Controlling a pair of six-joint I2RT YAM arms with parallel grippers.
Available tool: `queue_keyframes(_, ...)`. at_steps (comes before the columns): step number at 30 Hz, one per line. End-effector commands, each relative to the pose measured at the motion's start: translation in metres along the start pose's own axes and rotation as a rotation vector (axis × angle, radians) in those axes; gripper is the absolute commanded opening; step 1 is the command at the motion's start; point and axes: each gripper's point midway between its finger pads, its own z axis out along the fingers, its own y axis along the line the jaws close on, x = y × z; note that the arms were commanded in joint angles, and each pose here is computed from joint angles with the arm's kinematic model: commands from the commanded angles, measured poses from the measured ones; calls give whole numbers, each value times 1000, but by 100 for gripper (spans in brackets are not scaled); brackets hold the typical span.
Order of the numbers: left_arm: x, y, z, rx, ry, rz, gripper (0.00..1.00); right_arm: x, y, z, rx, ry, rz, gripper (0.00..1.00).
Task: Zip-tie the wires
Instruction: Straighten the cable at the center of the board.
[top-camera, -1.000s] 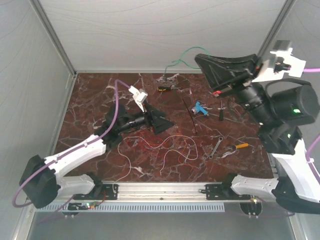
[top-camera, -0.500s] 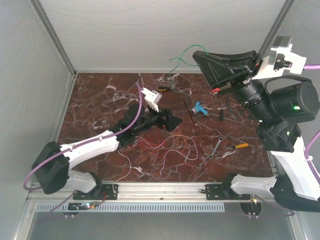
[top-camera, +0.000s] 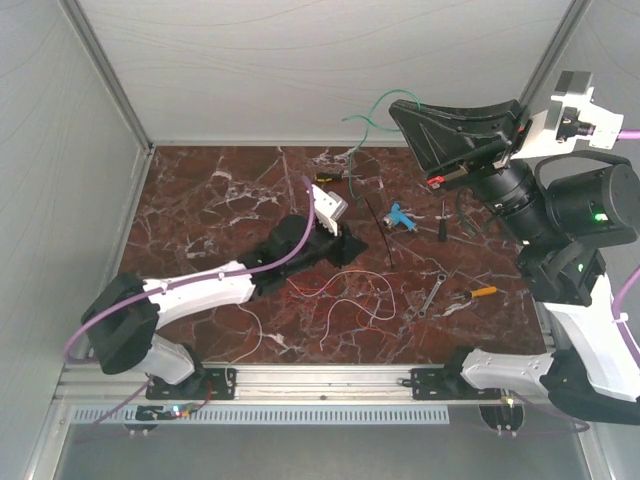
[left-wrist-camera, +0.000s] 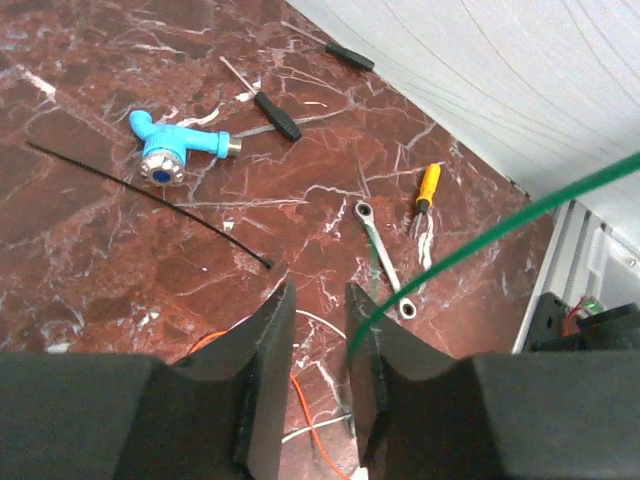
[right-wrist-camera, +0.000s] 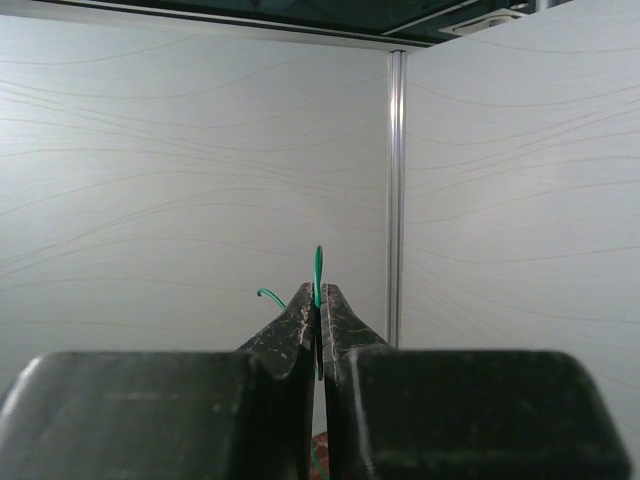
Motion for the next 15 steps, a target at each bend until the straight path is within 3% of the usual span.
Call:
queue_keyframes(1, -20, -17, 7, 90, -84, 8, 15, -32, 6, -3, -19, -79, -5, 0)
queue_keyframes(3, -21, -17, 5, 84, -93, 6, 0, -35, 5, -4, -14, -80, -11, 0)
queue_keyframes(9, -29, -5, -13, 10, -127, 40, 0, -46, -4, -11, 38, -91, -49, 0)
queue_keyframes(15, -43, 22, -48, -166, -85, 193, 0, -25, -28, -26, 166, -10, -75, 0)
